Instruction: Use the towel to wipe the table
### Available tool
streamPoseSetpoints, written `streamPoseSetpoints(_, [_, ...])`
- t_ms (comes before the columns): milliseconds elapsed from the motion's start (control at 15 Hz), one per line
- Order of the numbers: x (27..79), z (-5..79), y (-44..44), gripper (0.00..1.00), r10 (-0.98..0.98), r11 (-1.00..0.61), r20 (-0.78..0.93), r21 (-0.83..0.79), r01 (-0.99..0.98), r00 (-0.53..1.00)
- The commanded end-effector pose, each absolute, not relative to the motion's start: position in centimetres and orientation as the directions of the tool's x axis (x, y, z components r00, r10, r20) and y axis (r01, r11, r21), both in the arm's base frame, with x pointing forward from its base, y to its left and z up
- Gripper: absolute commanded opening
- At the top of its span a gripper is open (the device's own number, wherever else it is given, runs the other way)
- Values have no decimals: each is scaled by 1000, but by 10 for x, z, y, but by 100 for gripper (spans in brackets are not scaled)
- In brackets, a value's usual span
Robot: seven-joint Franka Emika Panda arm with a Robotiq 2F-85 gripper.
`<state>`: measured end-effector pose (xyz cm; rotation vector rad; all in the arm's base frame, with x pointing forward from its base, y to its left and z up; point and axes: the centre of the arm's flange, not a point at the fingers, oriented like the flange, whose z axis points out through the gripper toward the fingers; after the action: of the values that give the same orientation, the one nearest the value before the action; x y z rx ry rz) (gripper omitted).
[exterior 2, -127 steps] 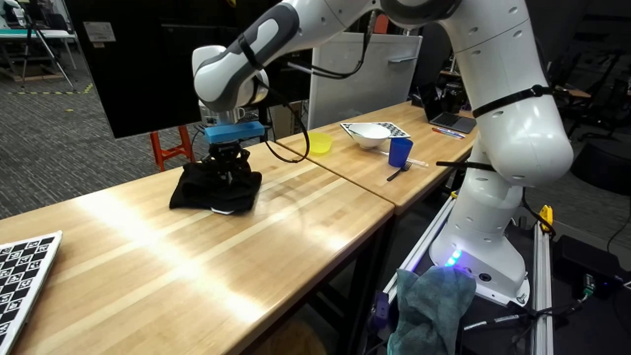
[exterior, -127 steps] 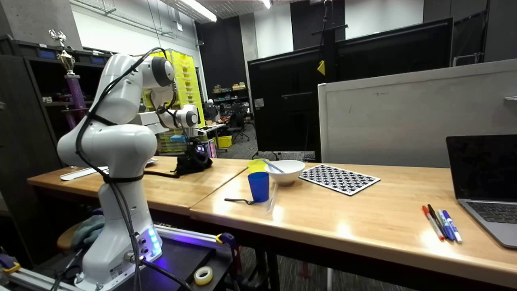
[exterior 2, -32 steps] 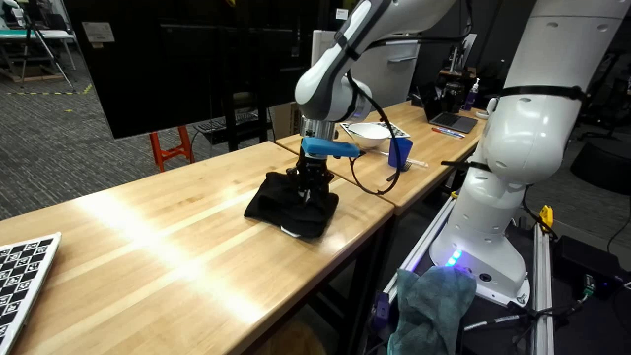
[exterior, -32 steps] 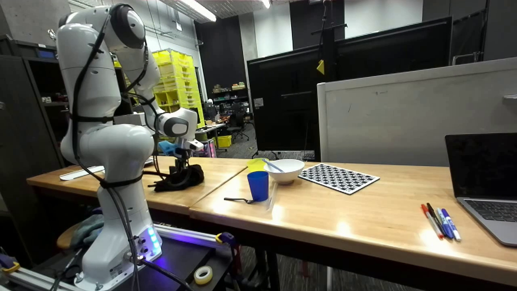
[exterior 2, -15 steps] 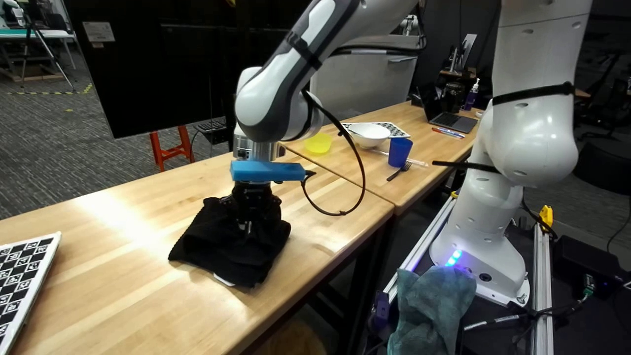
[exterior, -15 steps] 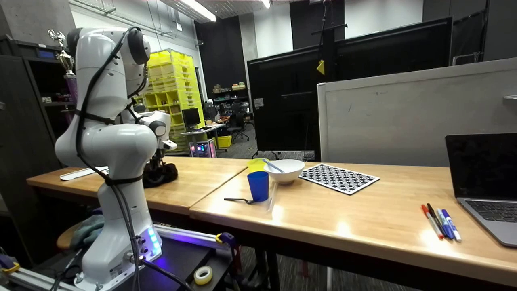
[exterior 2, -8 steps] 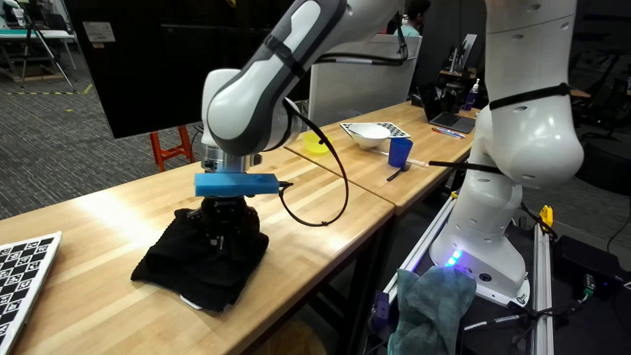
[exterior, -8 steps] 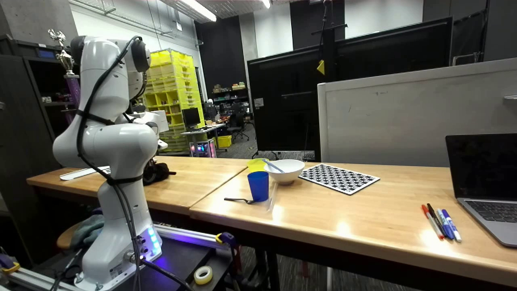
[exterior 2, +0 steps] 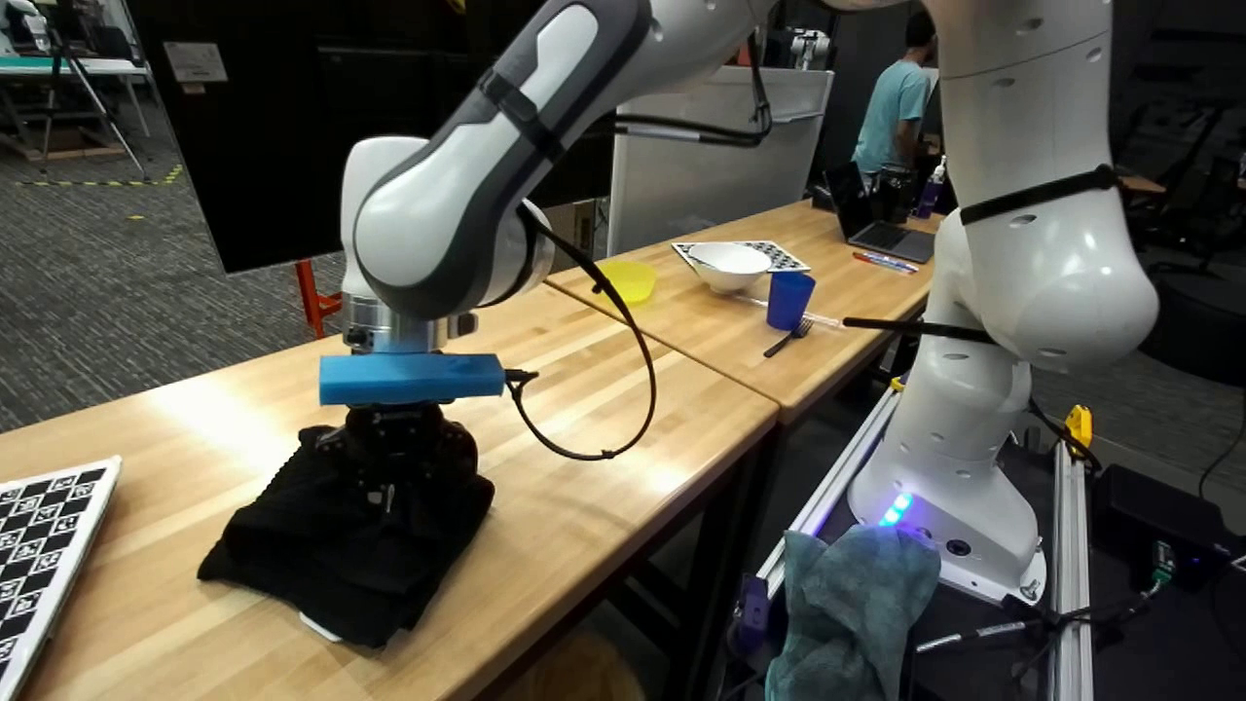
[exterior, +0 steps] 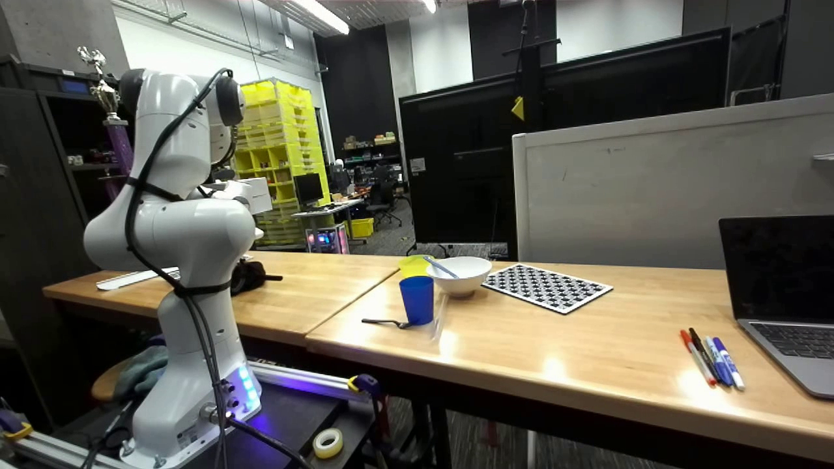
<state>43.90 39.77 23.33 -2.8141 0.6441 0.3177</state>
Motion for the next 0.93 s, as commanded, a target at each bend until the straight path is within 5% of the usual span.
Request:
streamPoseSetpoints(0, [445,208,426,3,-392,-885,-276,-145,-442,878])
streamPoseSetpoints(867, [437,219,495,3,-287,-936,-258,-130,-328,922])
